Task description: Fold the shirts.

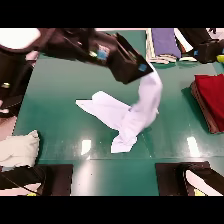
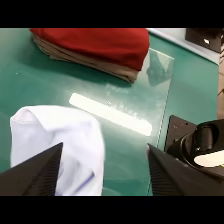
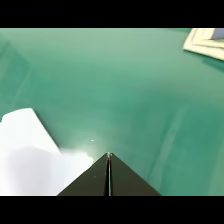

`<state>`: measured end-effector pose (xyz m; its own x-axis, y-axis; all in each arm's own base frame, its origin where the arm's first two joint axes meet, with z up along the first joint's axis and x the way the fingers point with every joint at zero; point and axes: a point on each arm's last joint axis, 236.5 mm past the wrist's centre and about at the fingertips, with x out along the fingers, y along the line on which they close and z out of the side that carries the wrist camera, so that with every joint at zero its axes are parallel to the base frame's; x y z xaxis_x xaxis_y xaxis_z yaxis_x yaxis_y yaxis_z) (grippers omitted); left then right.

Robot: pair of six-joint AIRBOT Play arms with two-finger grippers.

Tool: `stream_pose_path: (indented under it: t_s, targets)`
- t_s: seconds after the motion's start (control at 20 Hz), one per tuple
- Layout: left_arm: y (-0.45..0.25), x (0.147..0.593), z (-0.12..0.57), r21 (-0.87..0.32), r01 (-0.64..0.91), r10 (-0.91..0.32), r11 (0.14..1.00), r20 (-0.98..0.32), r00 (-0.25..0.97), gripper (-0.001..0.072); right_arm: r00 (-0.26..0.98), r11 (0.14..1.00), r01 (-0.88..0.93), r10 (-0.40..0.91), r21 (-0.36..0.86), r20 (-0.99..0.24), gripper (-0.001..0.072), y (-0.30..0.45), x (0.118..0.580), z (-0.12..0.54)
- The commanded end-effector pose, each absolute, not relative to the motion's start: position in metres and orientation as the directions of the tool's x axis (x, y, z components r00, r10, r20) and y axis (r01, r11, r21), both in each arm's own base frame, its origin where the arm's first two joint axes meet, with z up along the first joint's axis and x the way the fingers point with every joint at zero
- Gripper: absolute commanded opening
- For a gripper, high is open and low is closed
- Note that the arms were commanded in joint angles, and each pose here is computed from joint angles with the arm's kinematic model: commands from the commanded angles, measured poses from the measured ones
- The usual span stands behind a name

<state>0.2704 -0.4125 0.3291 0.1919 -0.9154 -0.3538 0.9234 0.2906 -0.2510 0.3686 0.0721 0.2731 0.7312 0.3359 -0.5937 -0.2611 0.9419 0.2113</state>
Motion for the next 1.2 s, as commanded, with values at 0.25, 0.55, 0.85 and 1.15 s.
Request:
stream_pose_path:
  t_s: [0.25, 0.55, 0.85, 1.15]
  targets:
    - [-0.314, 0.436, 0.216, -0.368, 0.624, -0.696, 0.69, -0.573, 0.432, 0.0606, 0.768, 0.954, -0.225, 0.298, 0.197, -0.566, 0.0017, 0.055, 0.352, 0.29]
    - [-0.232, 0.489, 0.024, -0.46, 0.333, -0.545, 0.823, -0.805, 0.234, 0.0606, 0.715, 0.947, -0.242, 0.322, 0.212, -0.621, 0.0017, 0.063, 0.356, 0.27]
    - [-0.246, 0.48, -0.047, -0.473, 0.32, -0.528, 0.821, -0.842, 0.11, 0.0606, 0.653, 0.944, -0.231, 0.329, 0.235, -0.683, 0.0017, 0.063, 0.368, 0.242]
    - [-0.275, 0.464, -0.062, -0.482, 0.352, -0.532, 0.802, -0.845, 0.054, 0.0457, 0.607, 0.945, -0.213, 0.326, 0.247, -0.724, 0.0017, 0.06, 0.375, 0.222]
